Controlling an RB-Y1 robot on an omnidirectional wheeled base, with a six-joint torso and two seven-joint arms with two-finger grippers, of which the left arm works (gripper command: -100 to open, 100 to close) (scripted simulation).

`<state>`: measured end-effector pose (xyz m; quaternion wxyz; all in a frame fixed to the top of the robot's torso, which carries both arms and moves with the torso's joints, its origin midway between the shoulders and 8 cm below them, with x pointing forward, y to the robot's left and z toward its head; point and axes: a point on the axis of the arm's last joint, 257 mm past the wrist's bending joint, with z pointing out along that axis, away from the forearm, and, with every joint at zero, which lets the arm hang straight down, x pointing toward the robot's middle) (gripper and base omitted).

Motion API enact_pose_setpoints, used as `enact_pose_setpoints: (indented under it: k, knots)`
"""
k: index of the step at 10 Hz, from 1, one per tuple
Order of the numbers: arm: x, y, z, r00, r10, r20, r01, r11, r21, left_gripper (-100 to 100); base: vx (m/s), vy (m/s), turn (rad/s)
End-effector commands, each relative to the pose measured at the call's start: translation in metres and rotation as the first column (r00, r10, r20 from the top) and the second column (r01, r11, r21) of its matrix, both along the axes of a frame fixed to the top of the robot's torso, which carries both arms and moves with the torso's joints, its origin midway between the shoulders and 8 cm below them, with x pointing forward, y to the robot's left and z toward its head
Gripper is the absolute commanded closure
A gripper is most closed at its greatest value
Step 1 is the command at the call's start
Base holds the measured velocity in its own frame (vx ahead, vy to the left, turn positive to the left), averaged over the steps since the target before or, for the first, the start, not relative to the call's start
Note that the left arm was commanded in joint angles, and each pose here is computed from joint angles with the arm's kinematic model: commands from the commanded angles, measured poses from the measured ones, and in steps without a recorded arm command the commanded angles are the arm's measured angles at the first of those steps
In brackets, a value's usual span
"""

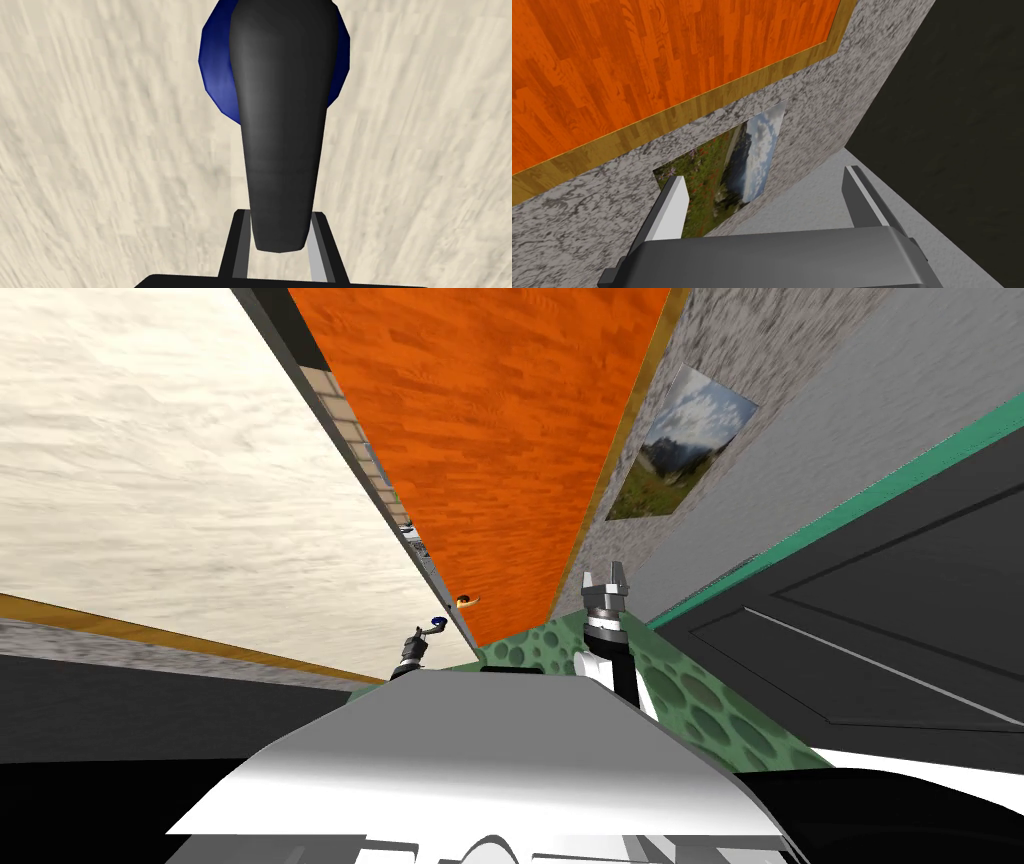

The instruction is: Pull the door open

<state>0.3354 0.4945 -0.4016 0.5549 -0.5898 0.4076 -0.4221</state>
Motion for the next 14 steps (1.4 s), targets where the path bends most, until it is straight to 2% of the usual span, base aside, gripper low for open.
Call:
enact_pose_setpoints:
  k: [1,3,5,6,7,8,11,13,14]
  knots:
    - [0.007,-0.014,0.001,0.999,-0.044,0.013,0.044,0.999,-0.01,100,-0.196,0.027,-0.116]
    - [0.013,-0.029,0.004,0.9958,-0.088,0.026,0.088,0.996,-0.017,100,-0.182,0.039,-0.142]
    - [0.014,-0.032,0.005,0.9949,-0.097,0.029,0.097,0.9951,-0.019,100,-0.076,0.032,-0.035]
    - [0.018,-0.041,0.006,0.9919,-0.122,0.037,0.123,0.9922,-0.024,100,-0.086,0.028,-0.09]
    - [0.012,-0.024,0.005,0.9956,-0.091,0.022,0.092,0.9957,-0.014,100,-0.046,0.03,-0.015]
    - [0.005,-0.027,0.005,0.9932,-0.113,0.026,0.114,0.9934,-0.014,100,-0.099,0.035,-0.135]
    - [-0.005,-0.032,0.006,0.9891,-0.144,0.03,0.145,0.9894,-0.014,100,-0.17,0.032,-0.114]
    - [-0.015,-0.038,0.006,0.9834,-0.178,0.033,0.179,0.9837,-0.017,100,-0.193,-0.003,-0.106]
    - [-0.018,-0.039,0.006,0.9819,-0.187,0.034,0.187,0.9822,-0.018,100,-0.199,0.03,-0.089]
